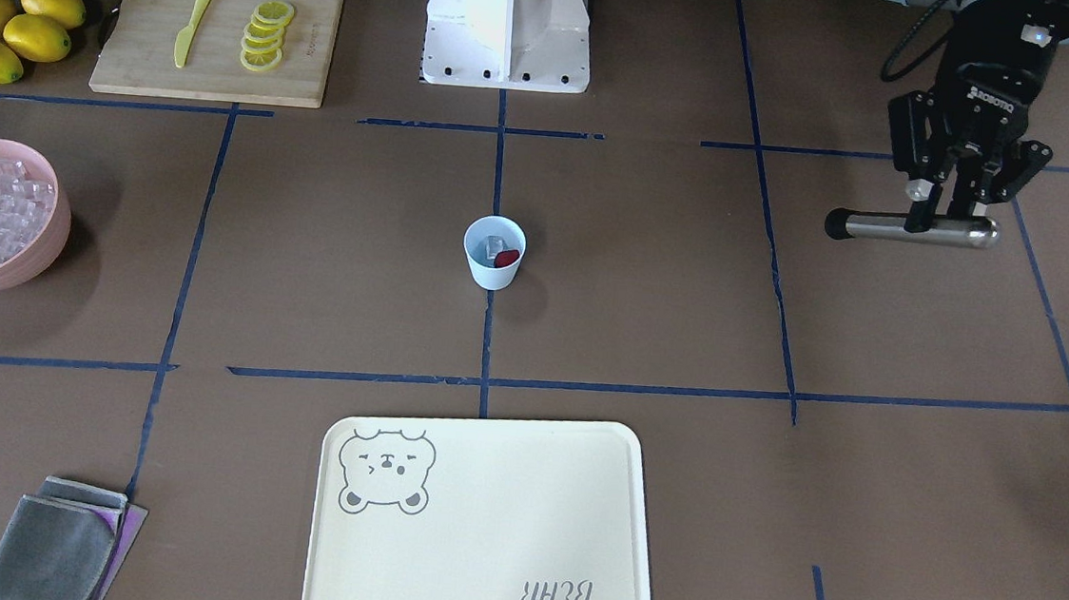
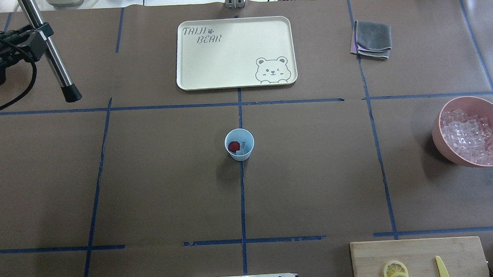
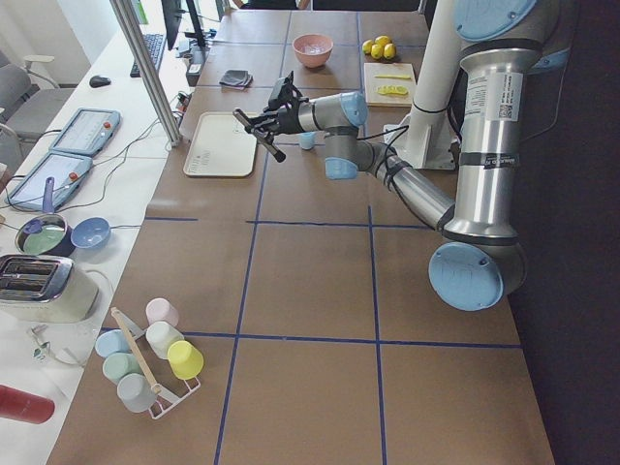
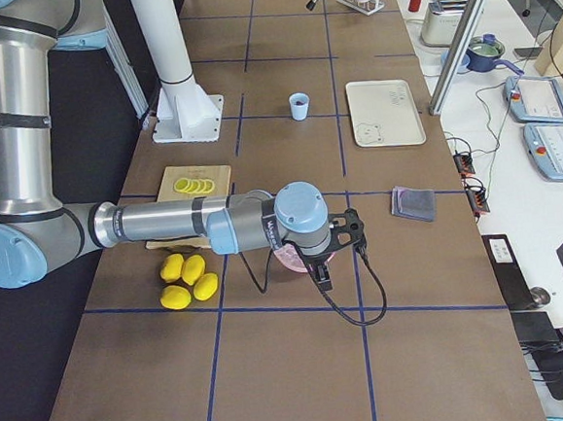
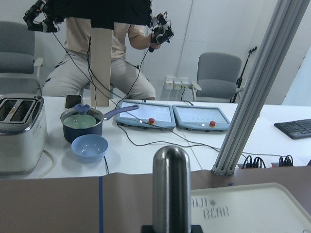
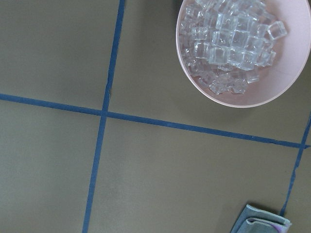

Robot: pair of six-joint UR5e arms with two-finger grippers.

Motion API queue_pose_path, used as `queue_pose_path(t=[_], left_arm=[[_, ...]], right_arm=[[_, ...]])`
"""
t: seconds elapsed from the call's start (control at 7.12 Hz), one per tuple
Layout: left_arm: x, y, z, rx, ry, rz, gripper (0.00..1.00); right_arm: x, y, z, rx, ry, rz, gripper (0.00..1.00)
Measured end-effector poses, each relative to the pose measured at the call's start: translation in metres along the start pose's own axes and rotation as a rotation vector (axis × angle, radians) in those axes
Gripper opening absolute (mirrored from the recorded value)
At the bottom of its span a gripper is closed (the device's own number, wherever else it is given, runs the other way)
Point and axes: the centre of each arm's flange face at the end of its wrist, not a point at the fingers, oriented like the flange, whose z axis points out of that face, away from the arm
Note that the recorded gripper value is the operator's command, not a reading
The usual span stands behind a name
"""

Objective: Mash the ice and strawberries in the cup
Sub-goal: 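Bring the metal pestle over the light-blue cup with the left gripper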

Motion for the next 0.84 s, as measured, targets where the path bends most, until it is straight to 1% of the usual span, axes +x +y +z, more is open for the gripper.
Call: queue_pose_path(t=[0.14,0.28,0.42,0.56,0.7,0.84], left_arm=[[0.033,0.022,-0.007,0.069,0.049,-0.038,0.0],[0.081,0.048,-0.014,0.121,0.093,-0.069,0.0],[0.134,0.073,-0.026,0.151,0.125,-0.075,0.0],[0.171,0.092,-0.038,0.165,0.133,-0.061,0.0],[0.186,0.109,-0.04,0.17,0.115,-0.031,0.0],[0.188,0.13,-0.032,0.173,0.082,0.001,0.0]], right_arm=[[0.002,0.001,0.001,-0.004,0.007,0.005,0.99],[0.005,0.003,0.001,-0.014,0.027,0.015,0.99],[0.009,0.004,0.002,-0.024,0.053,0.025,0.99],[0.012,0.006,0.003,-0.032,0.072,0.032,0.99],[0.013,0.007,0.003,-0.037,0.081,0.037,0.99],[0.015,0.009,0.004,-0.041,0.084,0.041,0.99]])
